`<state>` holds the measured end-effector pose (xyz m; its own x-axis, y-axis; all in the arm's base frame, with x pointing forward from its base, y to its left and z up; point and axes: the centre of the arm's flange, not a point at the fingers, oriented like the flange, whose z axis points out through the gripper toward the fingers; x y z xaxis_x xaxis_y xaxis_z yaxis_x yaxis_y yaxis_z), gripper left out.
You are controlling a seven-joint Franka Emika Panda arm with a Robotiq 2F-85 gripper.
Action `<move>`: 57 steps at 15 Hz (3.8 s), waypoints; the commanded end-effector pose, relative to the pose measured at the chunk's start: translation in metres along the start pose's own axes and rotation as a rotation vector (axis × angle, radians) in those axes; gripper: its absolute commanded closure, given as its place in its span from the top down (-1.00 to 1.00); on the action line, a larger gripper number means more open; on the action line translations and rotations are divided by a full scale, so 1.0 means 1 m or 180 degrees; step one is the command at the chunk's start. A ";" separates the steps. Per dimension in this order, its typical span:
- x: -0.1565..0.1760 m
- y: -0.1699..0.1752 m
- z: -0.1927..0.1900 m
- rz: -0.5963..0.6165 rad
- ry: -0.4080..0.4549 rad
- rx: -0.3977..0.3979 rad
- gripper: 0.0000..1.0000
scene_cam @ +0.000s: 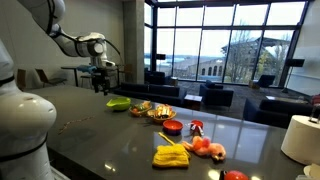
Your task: Shift the green bowl forward
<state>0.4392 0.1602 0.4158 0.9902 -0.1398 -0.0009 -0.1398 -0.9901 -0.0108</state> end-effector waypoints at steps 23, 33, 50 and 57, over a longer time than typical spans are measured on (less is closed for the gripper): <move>0.305 -0.042 0.113 -0.0182 -0.0126 0.0134 1.00; 0.333 -0.101 0.117 -0.0078 -0.0111 0.0275 1.00; 0.319 -0.109 0.168 -0.0112 -0.0116 0.0318 1.00; 0.320 -0.109 0.171 -0.0111 -0.0120 0.0315 1.00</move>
<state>0.7709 0.2249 0.2457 0.9940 -0.1030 -0.0364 -0.1065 -0.9882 -0.1101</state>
